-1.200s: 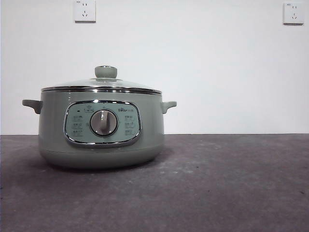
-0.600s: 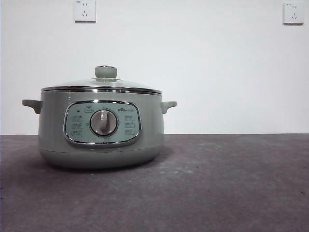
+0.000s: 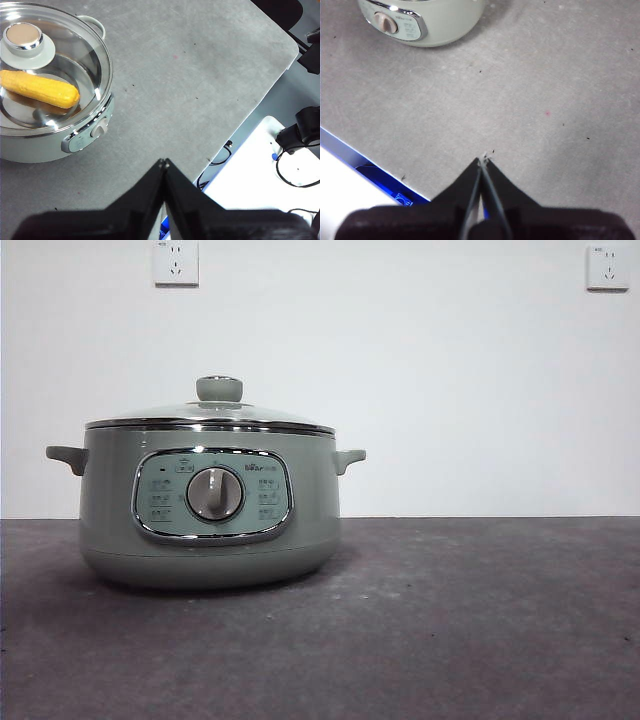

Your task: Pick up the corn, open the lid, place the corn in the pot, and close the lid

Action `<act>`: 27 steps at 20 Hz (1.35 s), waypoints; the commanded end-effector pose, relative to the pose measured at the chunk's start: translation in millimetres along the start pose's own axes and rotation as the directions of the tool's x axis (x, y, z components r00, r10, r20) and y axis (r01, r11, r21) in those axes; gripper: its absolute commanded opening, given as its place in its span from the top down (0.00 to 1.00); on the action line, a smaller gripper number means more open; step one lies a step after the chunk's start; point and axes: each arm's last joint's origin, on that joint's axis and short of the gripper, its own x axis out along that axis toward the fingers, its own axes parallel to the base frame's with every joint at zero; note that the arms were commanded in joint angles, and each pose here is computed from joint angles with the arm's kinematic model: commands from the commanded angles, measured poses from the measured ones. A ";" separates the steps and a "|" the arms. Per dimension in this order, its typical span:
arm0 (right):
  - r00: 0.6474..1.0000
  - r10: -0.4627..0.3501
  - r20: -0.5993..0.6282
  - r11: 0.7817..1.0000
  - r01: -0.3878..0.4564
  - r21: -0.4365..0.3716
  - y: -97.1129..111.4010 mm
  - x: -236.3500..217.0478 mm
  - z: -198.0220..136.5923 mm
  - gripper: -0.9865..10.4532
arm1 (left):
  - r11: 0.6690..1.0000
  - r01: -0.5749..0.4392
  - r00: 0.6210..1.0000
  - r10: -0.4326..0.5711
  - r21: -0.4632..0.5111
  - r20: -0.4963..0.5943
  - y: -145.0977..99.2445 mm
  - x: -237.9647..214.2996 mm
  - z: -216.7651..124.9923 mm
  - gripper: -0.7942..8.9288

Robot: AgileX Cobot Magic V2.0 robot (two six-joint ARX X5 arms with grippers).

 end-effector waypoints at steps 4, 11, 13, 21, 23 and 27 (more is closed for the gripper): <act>0.999 -0.006 -0.033 1.000 0.006 -0.008 0.1 1.6 -3.6 0.91 | 0.999 0.003 1.000 -0.002 -0.032 0.031 1.5 2.6 5.9 0.92; 0.999 -0.006 -0.033 1.000 0.006 -0.008 0.1 1.6 -3.6 0.91 | 0.963 -0.195 0.929 0.120 0.187 0.350 3.1 -16.6 28.6 0.92; 0.999 -0.006 -0.033 1.000 0.006 -0.008 0.1 1.6 -3.6 0.91 | 0.915 -0.315 0.850 0.153 0.253 0.504 3.7 -36.3 32.8 0.92; 0.999 -0.006 -0.034 1.000 0.006 -0.008 0.1 1.7 -3.5 0.91 | 0.767 -0.633 0.609 0.409 0.106 0.679 30.3 -30.8 -45.6 0.92; 0.999 -0.006 -0.034 1.000 0.006 -0.008 0.1 1.7 -3.5 0.91 | 0.740 -0.671 0.576 0.471 0.056 0.668 42.7 -8.5 -76.9 0.92; 0.999 -0.006 -0.034 1.000 0.005 -0.008 0.1 1.7 -3.5 0.91 | 0.756 -0.654 0.603 0.497 0.028 0.624 63.2 41.8 -138.3 0.92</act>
